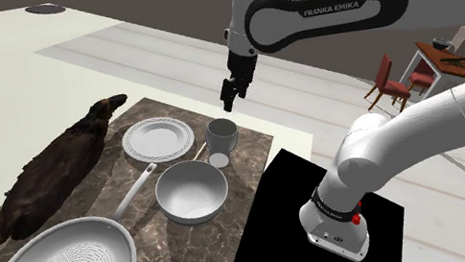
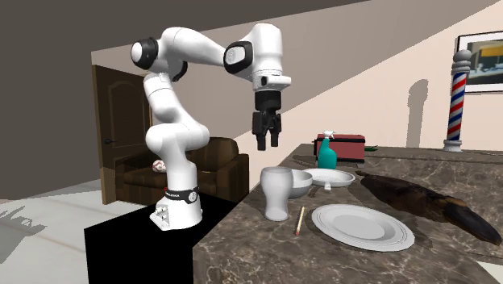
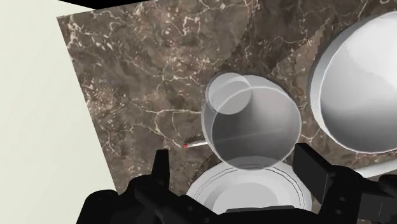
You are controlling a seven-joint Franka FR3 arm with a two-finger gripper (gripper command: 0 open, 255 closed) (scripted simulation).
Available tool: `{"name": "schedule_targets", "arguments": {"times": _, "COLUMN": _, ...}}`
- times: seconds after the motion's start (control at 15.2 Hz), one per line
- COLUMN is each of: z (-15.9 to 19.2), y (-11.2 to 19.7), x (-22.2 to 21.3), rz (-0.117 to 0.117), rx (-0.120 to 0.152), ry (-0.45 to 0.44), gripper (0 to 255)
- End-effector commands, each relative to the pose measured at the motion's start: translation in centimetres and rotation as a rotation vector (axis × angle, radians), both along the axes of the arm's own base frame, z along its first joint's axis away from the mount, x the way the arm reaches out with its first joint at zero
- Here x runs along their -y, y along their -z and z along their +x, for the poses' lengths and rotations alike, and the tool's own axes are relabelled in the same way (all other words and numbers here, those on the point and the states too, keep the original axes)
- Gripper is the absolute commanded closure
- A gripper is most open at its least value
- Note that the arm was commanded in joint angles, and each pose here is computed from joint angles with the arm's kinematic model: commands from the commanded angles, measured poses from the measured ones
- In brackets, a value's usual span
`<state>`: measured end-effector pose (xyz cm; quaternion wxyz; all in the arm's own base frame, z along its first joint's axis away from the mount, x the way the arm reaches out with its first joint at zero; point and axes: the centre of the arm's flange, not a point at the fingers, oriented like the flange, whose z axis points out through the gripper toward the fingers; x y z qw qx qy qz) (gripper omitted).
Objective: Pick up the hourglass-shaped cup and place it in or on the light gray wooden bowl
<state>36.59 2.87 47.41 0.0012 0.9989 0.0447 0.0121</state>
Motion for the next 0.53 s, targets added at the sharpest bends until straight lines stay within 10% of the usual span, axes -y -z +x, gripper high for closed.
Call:
{"name": "schedule_targets", "arguments": {"times": 0.0, "z": 0.6, "y": 2.6, "x": 0.1, "rz": -0.011, "rx": -0.012, "ry": 0.002, "gripper": 0}}
{"name": "schedule_targets", "arguments": {"times": 0.46, "z": 1.7, "y": 8.3, "x": 0.2, "rz": -0.028, "rx": -0.032, "ry": 0.005, "gripper": 0}}
